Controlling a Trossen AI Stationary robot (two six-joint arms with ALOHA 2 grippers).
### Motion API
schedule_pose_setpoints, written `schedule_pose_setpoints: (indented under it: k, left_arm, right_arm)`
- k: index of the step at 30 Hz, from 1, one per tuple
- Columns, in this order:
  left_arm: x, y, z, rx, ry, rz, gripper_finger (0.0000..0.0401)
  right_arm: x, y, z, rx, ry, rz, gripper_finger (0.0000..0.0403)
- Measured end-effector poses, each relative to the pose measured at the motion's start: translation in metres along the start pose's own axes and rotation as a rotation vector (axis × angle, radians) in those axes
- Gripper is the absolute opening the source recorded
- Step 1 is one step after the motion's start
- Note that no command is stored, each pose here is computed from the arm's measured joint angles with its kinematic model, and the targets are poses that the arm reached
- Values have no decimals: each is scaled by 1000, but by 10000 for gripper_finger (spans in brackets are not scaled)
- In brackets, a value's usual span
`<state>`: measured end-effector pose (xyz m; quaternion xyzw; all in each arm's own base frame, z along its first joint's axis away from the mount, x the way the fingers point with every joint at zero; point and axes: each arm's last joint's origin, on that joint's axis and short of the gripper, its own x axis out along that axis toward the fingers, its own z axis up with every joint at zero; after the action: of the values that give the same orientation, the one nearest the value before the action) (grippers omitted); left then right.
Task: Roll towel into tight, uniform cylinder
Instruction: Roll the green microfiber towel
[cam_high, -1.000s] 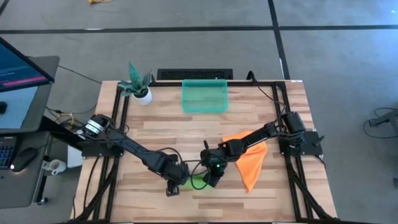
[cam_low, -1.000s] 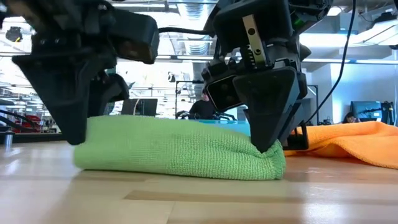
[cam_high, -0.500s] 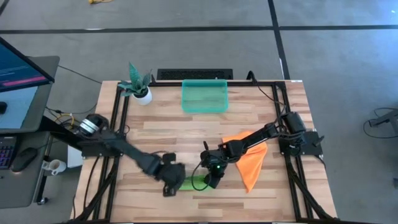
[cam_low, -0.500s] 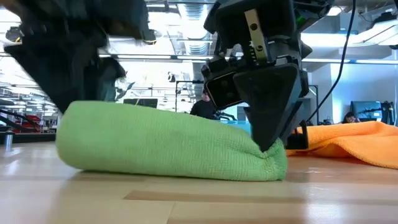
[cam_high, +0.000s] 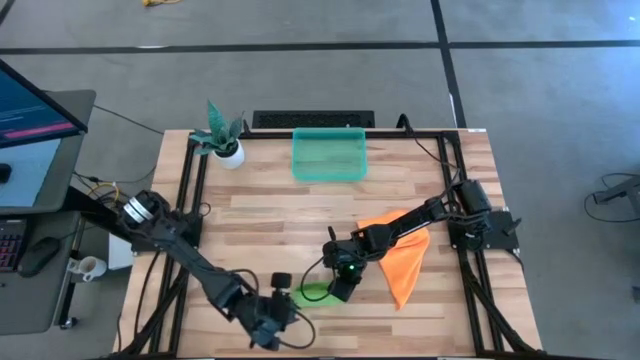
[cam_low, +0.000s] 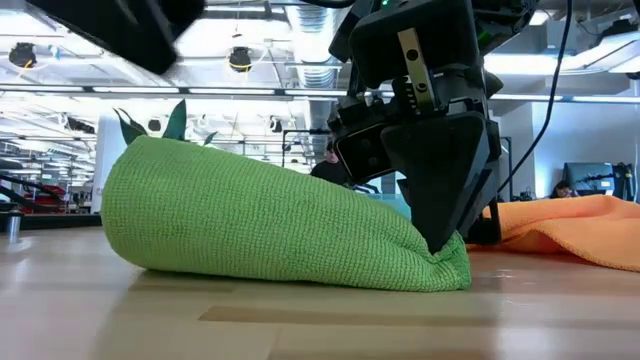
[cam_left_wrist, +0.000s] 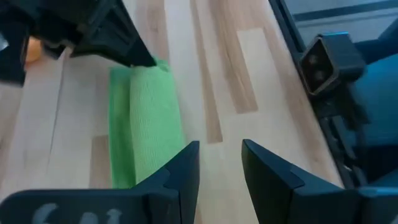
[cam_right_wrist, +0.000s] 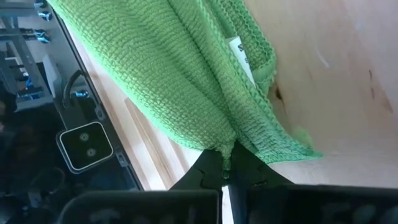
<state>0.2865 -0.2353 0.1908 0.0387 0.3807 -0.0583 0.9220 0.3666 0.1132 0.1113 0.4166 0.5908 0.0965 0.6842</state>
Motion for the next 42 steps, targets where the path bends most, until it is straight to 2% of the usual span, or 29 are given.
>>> schedule_pose_setpoints:
  k: [7, 13, 19, 26, 32, 37, 42]
  left_arm:
    - [25, 15, -6, -3, 61, 60, 112]
    - [30, 36, -10, -95, 139, 169, 112]
    - [50, 47, -32, -197, 215, 144, 112]
    - [50, 51, -44, -282, 238, 169, 112]
    - [50, 50, -46, -313, 255, 155, 112]
    - [50, 50, -46, -314, 255, 157, 112]
    - [51, 50, -46, -310, 239, 178, 112]
  right_arm:
    - [0, 0, 0, 3, 0, -1, 18]
    - [0, 0, 0, 0, -2, -1, 22]
    - [0, 1, 0, -2, 5, 7, 19]
    - [0, 2, 0, -3, -3, 9, 39]
    - [1, 2, -1, -3, -9, -5, 83]
    - [1, 2, -1, -4, -21, -11, 146]
    - [-2, 0, 3, -62, -9, 12, 201]
